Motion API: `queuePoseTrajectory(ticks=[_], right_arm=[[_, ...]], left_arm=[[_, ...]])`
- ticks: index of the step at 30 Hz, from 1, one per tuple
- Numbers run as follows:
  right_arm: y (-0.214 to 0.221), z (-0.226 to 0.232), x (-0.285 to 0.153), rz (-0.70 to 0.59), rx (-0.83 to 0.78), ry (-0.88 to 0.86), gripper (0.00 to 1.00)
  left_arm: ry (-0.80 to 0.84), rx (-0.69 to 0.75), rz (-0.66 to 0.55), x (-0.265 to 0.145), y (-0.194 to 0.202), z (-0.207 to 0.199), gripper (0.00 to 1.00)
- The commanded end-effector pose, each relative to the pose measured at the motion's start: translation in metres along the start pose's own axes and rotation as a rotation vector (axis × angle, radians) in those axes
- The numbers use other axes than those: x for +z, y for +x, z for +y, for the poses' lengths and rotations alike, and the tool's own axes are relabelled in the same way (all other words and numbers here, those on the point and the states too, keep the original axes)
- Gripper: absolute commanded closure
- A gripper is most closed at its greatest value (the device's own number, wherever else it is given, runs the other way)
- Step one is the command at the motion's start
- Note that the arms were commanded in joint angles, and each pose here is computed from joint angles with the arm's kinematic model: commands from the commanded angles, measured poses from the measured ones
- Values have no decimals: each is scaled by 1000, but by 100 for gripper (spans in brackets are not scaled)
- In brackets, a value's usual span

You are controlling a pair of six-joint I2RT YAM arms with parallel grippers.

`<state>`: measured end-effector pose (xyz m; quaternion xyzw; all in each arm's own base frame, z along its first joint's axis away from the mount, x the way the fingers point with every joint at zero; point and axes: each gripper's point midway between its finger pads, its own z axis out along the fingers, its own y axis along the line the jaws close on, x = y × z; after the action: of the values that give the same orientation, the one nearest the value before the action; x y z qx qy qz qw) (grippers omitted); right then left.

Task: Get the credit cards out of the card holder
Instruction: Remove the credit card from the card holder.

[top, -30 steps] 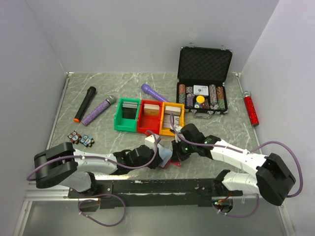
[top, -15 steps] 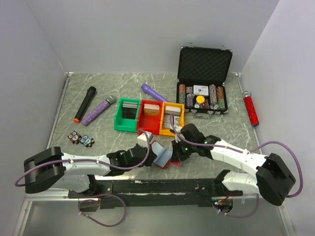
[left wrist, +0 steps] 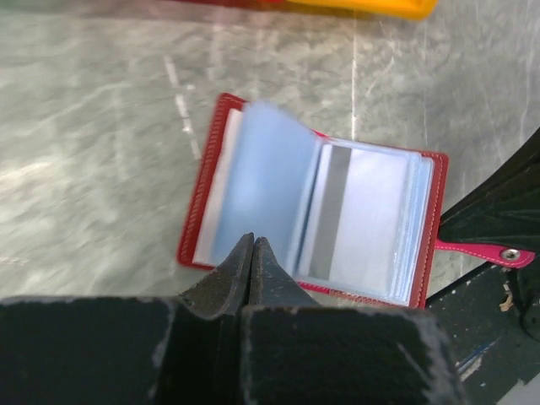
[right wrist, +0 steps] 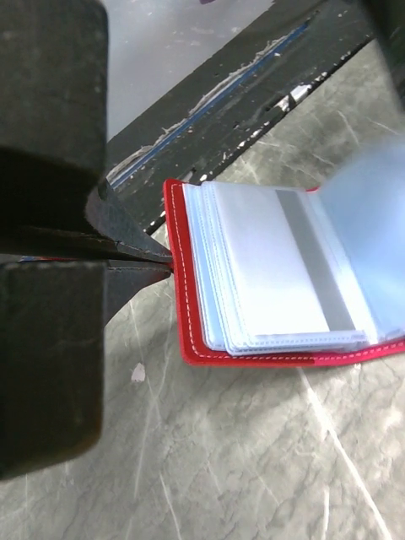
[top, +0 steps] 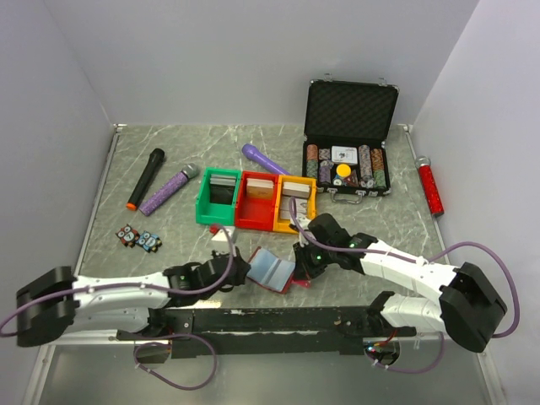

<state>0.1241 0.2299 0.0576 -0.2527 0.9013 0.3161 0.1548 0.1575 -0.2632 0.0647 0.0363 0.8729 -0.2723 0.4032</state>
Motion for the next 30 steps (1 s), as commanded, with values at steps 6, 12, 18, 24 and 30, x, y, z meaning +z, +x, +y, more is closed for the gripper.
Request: queuePoseTrajectory(ticks=[6, 12, 18, 24, 30], right_arm=[[-15, 16, 0, -24, -83, -31, 100], [-16, 18, 1, -26, -92, -35, 100], [-16, 18, -2, -30, -88, -30, 100], [-14, 18, -4, -31, -86, -25, 100], [-13, 17, -3, -27, -83, -27, 100]], left_arm=[[-62, -90, -64, -24, -11, 28, 40], [200, -9, -89, -26, -31, -33, 31], [205, 104, 16, -2, -5, -53, 30], [269, 122, 58, 6, 9, -69, 35], [304, 155, 82, 8, 16, -81, 35]])
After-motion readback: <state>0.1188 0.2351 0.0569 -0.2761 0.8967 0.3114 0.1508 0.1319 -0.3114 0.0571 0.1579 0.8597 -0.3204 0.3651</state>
